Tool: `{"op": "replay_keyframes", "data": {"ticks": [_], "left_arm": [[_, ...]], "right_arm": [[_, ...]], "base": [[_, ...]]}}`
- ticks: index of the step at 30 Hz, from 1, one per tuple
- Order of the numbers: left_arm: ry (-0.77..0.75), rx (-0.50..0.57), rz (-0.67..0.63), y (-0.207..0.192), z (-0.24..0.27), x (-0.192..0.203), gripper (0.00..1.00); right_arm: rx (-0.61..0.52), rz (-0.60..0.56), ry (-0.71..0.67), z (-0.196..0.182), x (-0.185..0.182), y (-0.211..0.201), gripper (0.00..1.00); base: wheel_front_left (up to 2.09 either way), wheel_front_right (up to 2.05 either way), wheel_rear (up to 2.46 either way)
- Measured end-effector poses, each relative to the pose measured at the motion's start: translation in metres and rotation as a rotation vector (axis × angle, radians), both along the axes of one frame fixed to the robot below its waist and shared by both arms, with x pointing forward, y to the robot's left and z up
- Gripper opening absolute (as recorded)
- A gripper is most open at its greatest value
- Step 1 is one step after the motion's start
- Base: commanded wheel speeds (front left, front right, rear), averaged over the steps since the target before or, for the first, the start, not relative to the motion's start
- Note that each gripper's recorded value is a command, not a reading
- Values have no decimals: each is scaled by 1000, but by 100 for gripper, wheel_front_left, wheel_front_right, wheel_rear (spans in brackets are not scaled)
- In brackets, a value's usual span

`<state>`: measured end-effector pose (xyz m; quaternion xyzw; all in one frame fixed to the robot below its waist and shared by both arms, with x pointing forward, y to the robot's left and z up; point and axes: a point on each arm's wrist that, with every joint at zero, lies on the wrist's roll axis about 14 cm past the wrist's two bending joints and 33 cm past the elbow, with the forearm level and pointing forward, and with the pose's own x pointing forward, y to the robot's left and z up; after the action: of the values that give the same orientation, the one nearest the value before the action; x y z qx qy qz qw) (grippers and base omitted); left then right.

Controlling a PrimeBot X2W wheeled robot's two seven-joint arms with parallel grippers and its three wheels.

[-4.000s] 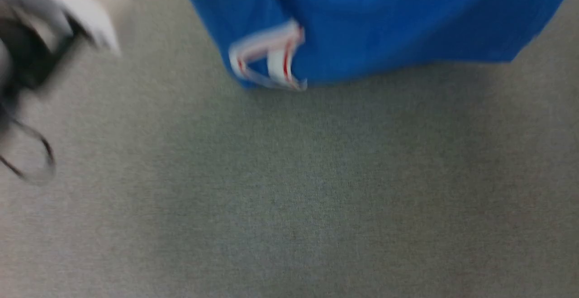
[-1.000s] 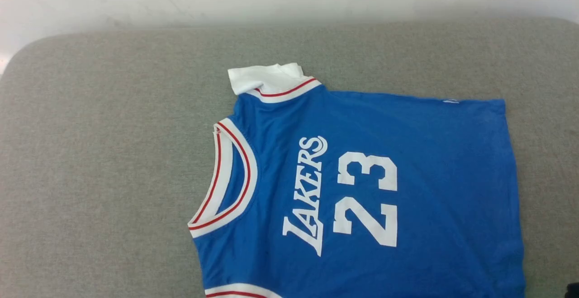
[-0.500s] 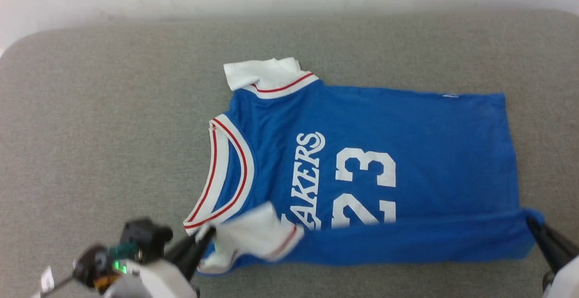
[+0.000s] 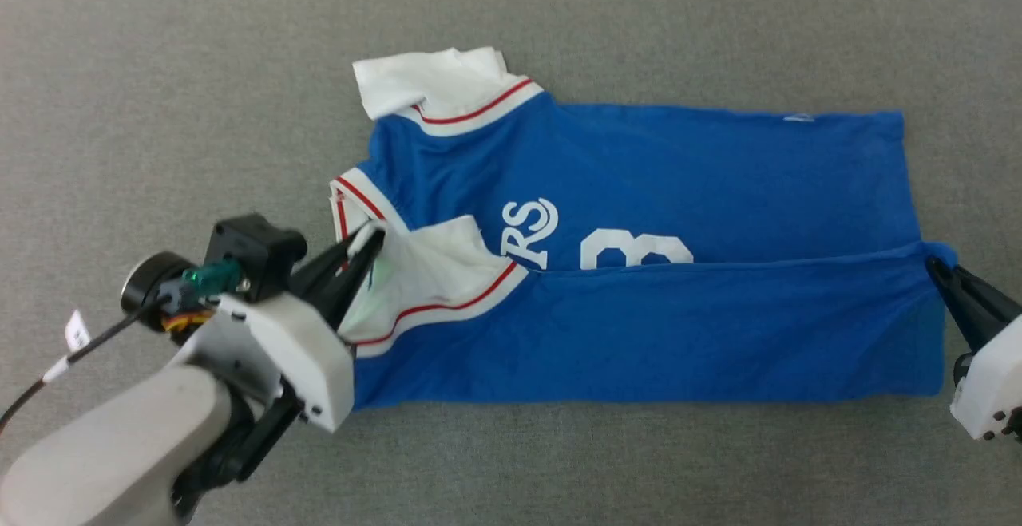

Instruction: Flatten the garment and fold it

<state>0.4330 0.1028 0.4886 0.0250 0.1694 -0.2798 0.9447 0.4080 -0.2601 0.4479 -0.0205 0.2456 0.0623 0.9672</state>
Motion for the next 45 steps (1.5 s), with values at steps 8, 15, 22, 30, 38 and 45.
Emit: {"op": "replay_keyframes", "data": {"ticks": [8, 15, 22, 30, 38, 45], "left_arm": [[136, 38, 35, 10, -64, 12, 0], [197, 34, 100, 15, -93, 15, 38], [144, -28, 135, 9, -83, 20, 100], [-7, -102, 256, 24, -48, 14, 100], [-271, -193, 473, 49, 31, -16, 100], [-342, -161, 568, 57, 35, -71, 100]], "right_arm": [[14, -13, 136, -46, -2, -4, 0], [34, -20, 160, -60, 1, -3, 41], [96, -35, 89, -49, 7, 3, 100], [166, -72, -103, -5, 6, 4, 100], [132, -184, -397, 56, -20, -7, 100], [72, -264, -514, 68, -54, -1, 100]], "base": [[0, 0, 0], [0, 0, 0], [0, 0, 0], [0, 0, 0], [0, 0, 0], [0, 0, 0]]}}
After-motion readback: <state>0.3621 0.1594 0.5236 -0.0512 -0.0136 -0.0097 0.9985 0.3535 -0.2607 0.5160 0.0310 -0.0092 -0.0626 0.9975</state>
